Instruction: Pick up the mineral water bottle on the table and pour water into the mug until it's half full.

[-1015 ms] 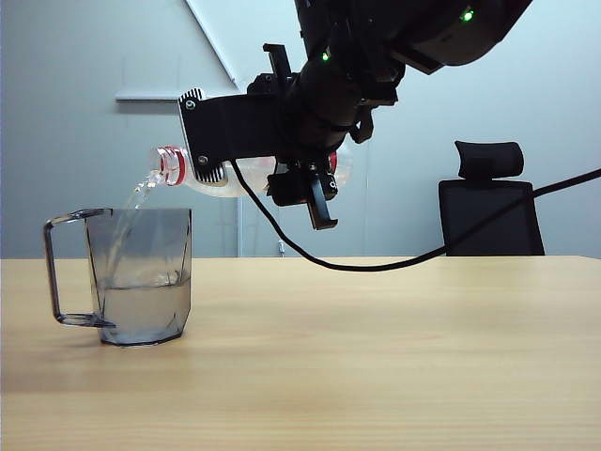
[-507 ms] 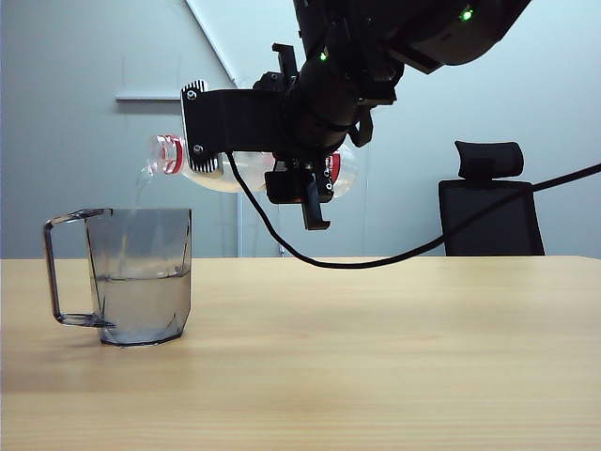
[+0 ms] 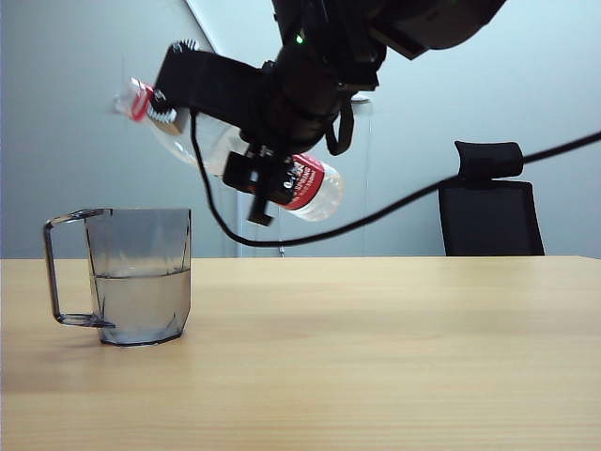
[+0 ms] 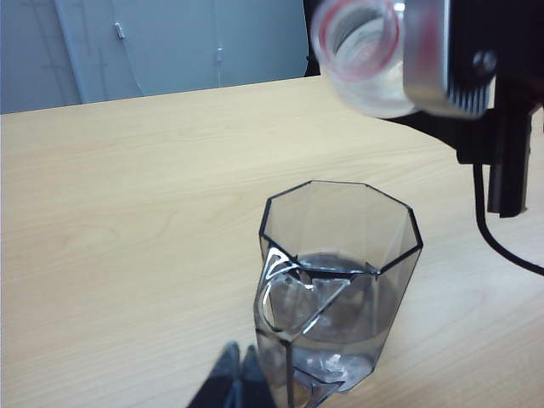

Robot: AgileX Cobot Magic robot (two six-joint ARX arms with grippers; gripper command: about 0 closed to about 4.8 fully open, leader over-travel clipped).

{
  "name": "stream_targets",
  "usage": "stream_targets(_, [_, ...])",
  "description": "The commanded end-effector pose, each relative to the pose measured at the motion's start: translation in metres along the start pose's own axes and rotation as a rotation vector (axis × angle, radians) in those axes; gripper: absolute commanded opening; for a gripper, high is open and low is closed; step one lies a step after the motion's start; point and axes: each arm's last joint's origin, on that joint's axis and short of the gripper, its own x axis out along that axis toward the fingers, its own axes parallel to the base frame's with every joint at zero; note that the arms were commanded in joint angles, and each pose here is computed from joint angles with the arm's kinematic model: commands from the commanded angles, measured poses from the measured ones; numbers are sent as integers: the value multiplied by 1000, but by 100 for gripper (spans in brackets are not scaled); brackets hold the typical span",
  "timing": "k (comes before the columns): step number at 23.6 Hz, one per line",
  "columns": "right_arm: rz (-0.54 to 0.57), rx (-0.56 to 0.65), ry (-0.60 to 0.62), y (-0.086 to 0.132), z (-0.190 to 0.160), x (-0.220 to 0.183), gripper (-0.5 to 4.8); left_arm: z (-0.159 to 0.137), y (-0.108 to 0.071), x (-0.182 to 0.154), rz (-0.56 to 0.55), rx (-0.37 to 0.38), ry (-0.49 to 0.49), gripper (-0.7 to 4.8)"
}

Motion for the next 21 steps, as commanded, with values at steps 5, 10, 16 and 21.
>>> stream_targets(5, [-39,523,29,-36,-4,-22,259,2,0,0,0,-4,-10,-2])
stream_targets(10, [73,969,-60,-54,-42,-46,219,2,0,0,3,-4,-10,-2])
stream_targets(16, [28,1157,-72,-31,-98,-84,220,2,0,0,4,-4,-10,-2])
stream_targets(21, [22,1214,-59,8,-124,-101,220,2,1,0,4,-4,-10,-2])
